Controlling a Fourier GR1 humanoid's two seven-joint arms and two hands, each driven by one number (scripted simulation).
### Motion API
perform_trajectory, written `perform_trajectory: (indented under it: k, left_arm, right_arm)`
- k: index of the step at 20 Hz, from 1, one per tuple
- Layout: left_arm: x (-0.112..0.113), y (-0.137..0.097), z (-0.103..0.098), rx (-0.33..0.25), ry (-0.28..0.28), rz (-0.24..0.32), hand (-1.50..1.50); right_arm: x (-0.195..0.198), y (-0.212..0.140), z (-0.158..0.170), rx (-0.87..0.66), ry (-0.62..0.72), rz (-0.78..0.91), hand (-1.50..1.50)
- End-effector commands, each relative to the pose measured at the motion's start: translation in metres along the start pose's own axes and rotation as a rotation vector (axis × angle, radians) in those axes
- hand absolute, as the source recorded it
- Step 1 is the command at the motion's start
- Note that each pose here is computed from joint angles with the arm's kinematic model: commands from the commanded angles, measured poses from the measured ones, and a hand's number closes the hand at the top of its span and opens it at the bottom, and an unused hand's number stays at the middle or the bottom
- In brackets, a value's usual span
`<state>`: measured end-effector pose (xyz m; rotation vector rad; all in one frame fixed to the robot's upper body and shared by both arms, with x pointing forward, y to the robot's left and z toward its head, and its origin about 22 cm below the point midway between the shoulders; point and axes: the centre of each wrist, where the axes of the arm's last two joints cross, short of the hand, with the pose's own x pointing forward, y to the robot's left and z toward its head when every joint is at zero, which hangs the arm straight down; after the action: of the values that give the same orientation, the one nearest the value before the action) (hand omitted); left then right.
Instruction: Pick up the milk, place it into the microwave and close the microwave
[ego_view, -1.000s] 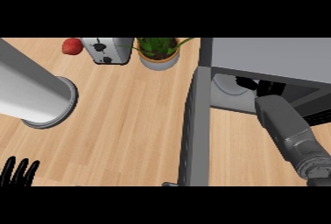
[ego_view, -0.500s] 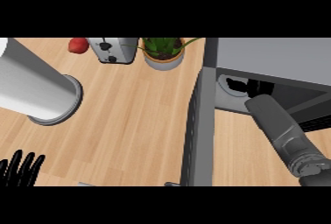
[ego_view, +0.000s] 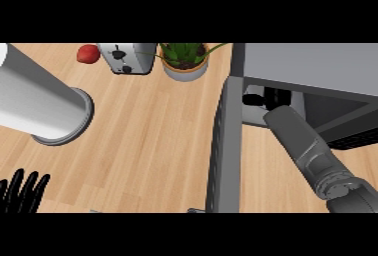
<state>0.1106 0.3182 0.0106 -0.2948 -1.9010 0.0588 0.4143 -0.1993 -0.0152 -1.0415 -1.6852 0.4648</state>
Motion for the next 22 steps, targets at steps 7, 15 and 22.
perform_trajectory:
  k: [7, 15, 22]
  left_arm:
    - [-0.001, 0.009, 0.013, 0.003, 0.024, -0.008, -1.50]
    - [0.004, 0.000, 0.017, 0.025, -0.005, -0.008, -1.50]
    - [0.011, -0.004, 0.016, 0.038, 0.001, -0.023, -1.50]
  right_arm:
    - [0.027, 0.012, 0.000, 0.046, 0.012, -0.317, -1.50]
    - [0.004, 0.025, 0.034, 0.065, 0.028, -0.562, -1.50]
    - [-0.026, 0.036, 0.078, 0.130, 0.039, -0.691, -1.50]
